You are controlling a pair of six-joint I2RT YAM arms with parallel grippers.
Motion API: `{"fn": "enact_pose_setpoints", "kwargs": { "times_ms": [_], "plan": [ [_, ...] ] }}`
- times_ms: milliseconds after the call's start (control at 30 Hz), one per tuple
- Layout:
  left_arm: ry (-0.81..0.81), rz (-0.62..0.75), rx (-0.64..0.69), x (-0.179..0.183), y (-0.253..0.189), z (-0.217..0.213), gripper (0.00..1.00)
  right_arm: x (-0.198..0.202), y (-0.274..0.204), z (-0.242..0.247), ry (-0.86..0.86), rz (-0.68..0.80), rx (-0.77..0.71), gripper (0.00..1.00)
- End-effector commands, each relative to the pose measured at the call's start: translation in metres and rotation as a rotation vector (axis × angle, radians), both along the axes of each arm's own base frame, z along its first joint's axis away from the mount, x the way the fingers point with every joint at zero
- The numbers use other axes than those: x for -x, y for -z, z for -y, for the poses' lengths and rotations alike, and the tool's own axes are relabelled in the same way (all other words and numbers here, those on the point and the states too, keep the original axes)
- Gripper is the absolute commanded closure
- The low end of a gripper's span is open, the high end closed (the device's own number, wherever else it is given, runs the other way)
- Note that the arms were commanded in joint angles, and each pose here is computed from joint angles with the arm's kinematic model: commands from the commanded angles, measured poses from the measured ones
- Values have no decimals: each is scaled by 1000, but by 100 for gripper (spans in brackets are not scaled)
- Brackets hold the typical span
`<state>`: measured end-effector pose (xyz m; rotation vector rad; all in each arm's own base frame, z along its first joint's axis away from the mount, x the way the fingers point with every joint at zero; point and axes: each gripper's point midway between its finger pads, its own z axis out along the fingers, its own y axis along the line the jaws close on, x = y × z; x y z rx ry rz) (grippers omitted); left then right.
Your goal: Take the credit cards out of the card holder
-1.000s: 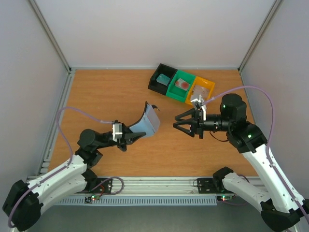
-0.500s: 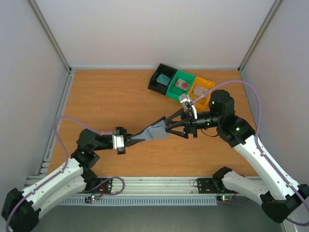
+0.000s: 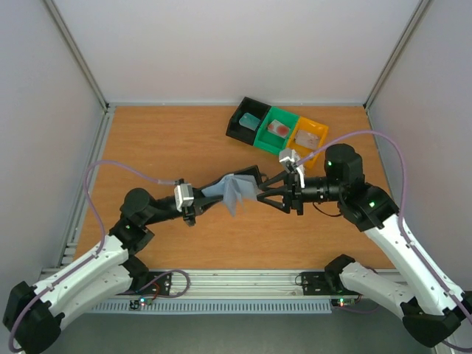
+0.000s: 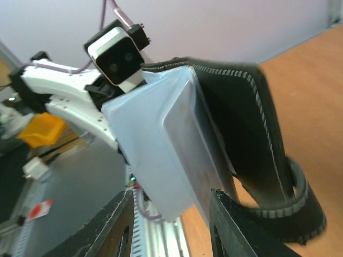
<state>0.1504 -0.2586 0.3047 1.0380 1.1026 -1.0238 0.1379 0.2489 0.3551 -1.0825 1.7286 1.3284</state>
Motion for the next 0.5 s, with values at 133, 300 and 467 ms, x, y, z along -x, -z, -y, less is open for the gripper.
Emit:
{"fn": "enact_pose_setpoints", "kwargs": {
  "times_ms": [133,300,467],
  "plan": [
    [-189,-222,32,-35,-6,-10,100,-14,-14,11,281,226,6,64],
    [-161,-164,59,-31,-16,-8,100,19,-21,-10,67,225,-80,62],
    [-161,-158,63,-33,-16,-7,100,7,-2,-41,70,186,22,55]
  ]
}}
